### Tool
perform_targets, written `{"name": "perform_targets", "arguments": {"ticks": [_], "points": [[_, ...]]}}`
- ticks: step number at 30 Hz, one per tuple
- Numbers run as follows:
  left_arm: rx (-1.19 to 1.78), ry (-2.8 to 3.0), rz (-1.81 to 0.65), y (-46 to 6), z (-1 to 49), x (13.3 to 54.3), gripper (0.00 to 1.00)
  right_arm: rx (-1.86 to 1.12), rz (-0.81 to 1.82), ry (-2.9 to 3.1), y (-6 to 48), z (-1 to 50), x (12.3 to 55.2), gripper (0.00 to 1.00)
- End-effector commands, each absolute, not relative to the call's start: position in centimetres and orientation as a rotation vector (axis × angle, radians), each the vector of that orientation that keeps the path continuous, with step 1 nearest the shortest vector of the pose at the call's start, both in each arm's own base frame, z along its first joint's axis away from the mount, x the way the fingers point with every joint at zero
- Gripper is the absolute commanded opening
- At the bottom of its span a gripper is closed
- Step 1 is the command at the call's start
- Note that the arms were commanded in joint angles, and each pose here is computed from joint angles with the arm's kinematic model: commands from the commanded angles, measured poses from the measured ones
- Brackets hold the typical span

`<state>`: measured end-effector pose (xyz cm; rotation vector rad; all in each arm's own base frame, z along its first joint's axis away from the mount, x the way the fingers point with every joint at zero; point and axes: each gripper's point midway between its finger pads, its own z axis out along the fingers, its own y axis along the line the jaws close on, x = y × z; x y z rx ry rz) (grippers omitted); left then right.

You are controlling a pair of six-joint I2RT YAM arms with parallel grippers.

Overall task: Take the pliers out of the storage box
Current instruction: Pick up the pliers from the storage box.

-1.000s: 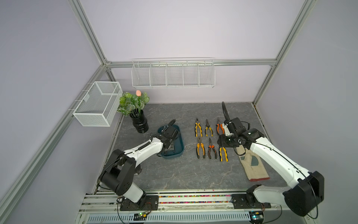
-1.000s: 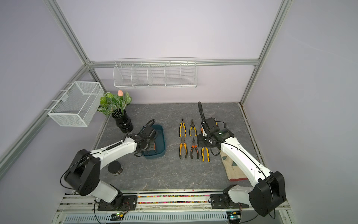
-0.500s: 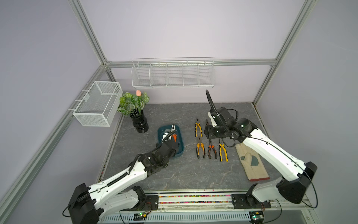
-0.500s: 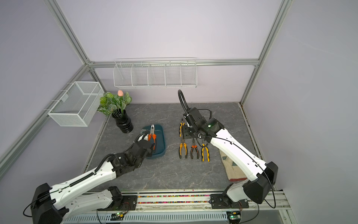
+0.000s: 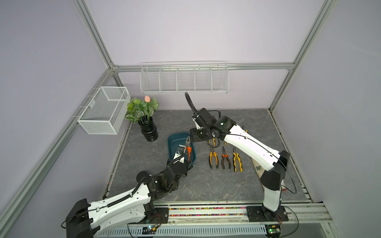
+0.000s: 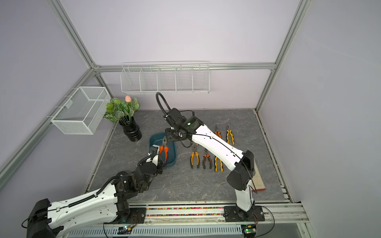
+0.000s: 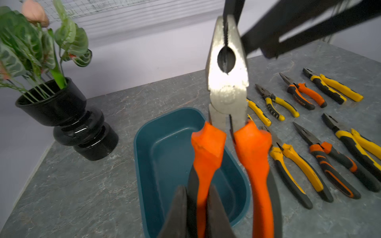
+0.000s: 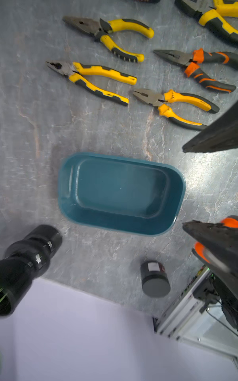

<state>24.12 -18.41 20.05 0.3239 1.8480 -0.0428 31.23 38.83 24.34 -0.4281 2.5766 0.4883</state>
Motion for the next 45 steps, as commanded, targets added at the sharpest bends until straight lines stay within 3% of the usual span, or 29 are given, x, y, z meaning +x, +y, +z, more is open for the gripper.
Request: {"name": "perform_targets", "arguments": {"ticks": [1, 8, 22, 30, 45], "points": [[0.294, 1.792, -0.066, -19.1, 21.8, 24.5, 0.00, -0.461, 0.512, 2.576, 40.8, 25.2, 29.6, 0.56], [0.286, 1.801, -0.079, -18.8, 21.5, 24.2, 0.00, -0.413, 0.332, 2.500, 40.0, 26.7, 30.7, 0.56], [0.285, 1.810, -0.091, -19.1, 21.3, 24.3, 0.00, -0.364, 0.318, 2.376, 39.8, 30.3, 31.9, 0.57], [0.284, 1.813, -0.088, -19.2, 21.4, 24.3, 0.00, -0.396, 0.348, 2.392, 40.9, 29.8, 31.6, 0.57], [0.213, 1.800, -0.039, -18.2, 22.0, 24.7, 0.00, -0.359, 0.330, 2.527, 41.8, 24.4, 28.7, 0.53]]}}
